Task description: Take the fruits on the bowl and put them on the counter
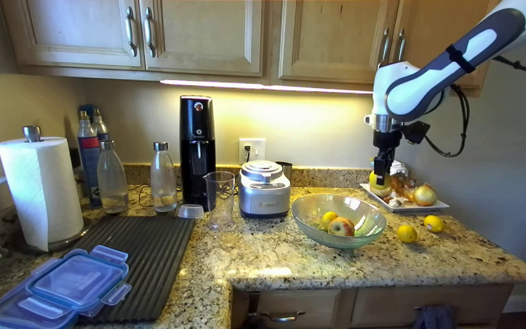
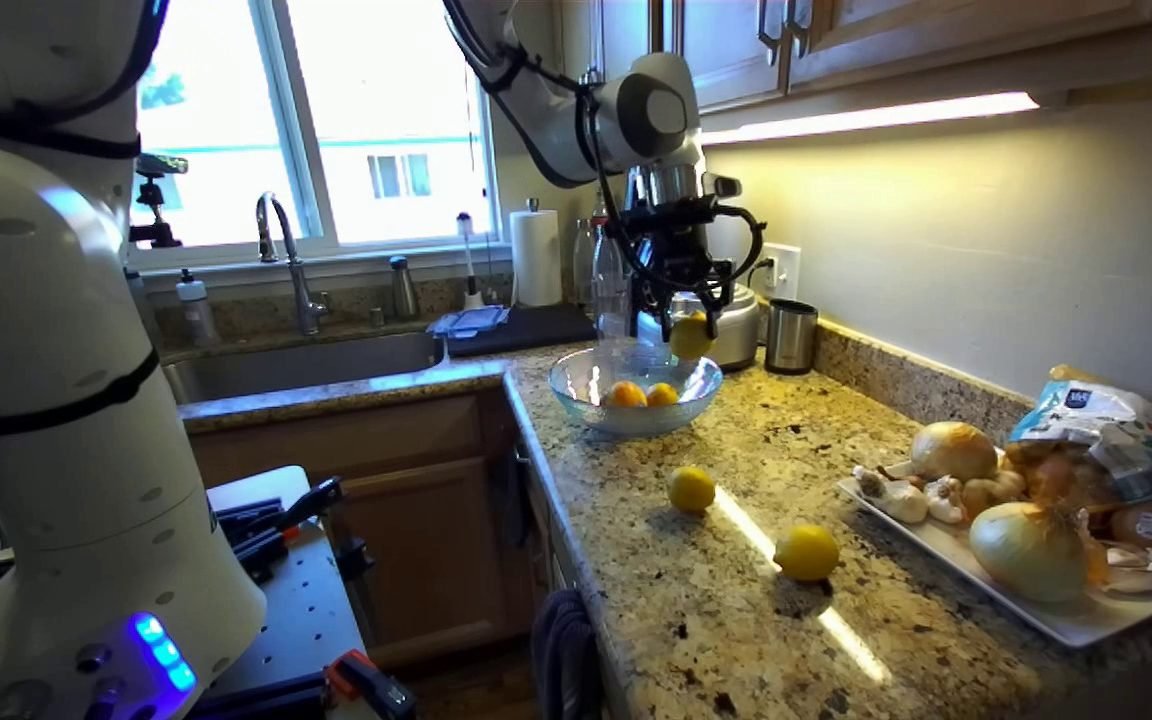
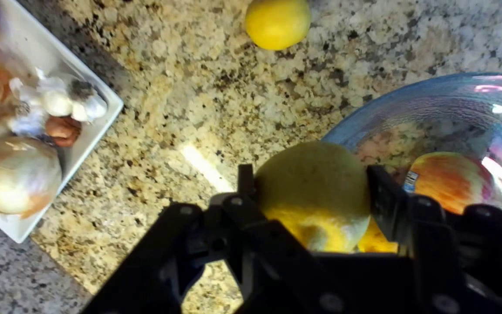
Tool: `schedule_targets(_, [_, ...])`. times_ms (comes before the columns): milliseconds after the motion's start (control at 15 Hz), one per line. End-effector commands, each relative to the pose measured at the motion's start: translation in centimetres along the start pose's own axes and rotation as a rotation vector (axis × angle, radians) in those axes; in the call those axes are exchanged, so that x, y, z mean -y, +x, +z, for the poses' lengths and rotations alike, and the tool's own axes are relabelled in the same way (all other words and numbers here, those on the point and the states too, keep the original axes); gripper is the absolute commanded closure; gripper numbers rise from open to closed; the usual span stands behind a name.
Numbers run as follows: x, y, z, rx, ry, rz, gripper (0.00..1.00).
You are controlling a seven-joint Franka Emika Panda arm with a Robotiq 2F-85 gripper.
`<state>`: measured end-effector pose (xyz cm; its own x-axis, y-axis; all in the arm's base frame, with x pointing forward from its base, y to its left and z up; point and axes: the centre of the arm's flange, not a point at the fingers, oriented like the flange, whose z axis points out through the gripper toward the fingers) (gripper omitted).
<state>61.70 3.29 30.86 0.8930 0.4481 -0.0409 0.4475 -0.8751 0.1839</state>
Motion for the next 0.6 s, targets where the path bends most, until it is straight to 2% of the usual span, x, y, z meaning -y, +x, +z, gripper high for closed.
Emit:
schedule_targets(0, [-2.5,-3.6,-0.3,0.033,-0.020,0.167,0.61])
schedule_targets(533, [-9.1,-9.4,6.9,0.141,-0.044,0.592,0.61])
